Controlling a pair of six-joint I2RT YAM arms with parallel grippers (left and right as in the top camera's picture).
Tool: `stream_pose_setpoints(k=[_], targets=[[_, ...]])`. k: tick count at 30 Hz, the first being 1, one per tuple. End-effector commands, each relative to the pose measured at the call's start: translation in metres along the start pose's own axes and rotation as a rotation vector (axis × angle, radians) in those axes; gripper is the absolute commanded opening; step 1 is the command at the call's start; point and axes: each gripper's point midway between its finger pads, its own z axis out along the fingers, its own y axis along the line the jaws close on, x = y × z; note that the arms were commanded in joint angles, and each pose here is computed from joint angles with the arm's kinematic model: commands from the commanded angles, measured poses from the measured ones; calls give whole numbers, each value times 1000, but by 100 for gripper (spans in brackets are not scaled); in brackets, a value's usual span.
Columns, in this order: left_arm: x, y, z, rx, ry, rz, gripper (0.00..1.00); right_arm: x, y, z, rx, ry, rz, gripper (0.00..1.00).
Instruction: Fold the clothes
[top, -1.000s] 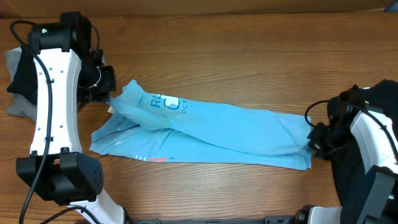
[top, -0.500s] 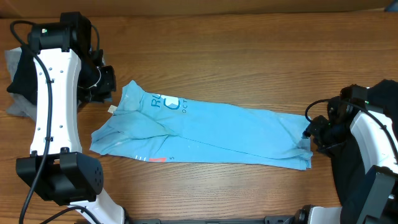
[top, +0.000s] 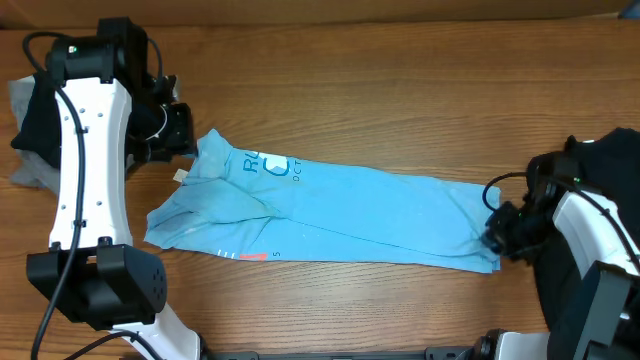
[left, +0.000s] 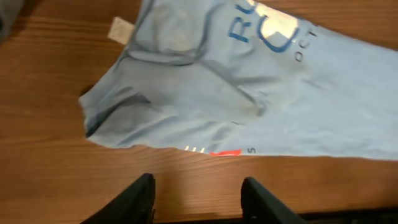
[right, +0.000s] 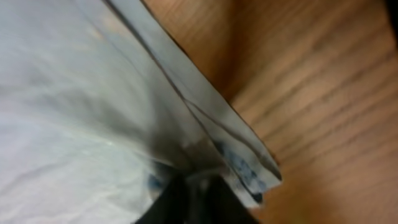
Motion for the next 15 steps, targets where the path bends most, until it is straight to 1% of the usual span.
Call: stream_pose_setpoints(k=[1,2,4,5,6,7,10,15], targets=[[4,-20,3,52,17,106,49,10,-7,0,24,34,32,10],[5,-22,3,52,21,113,49,15,-9,0,34,54,36,8],[7,-28,4,53,27,128,48,21,-13,-1,54,76,41,9],[7,-30,4,54,28,135,48,21,-15,-1,61,74,41,19],[7,-32,4,54,28,140,48,20,-16,-1,66,70,40,34],[7,-33,4,55,27,144,48,19,-15,-1,65,65,39,38],[10,-35,5,54,36,148,48,9,-14,-6,70,30,34,43],[14,-35,5,54,53,145,47,-14,1,-37,39,-68,-14,43]])
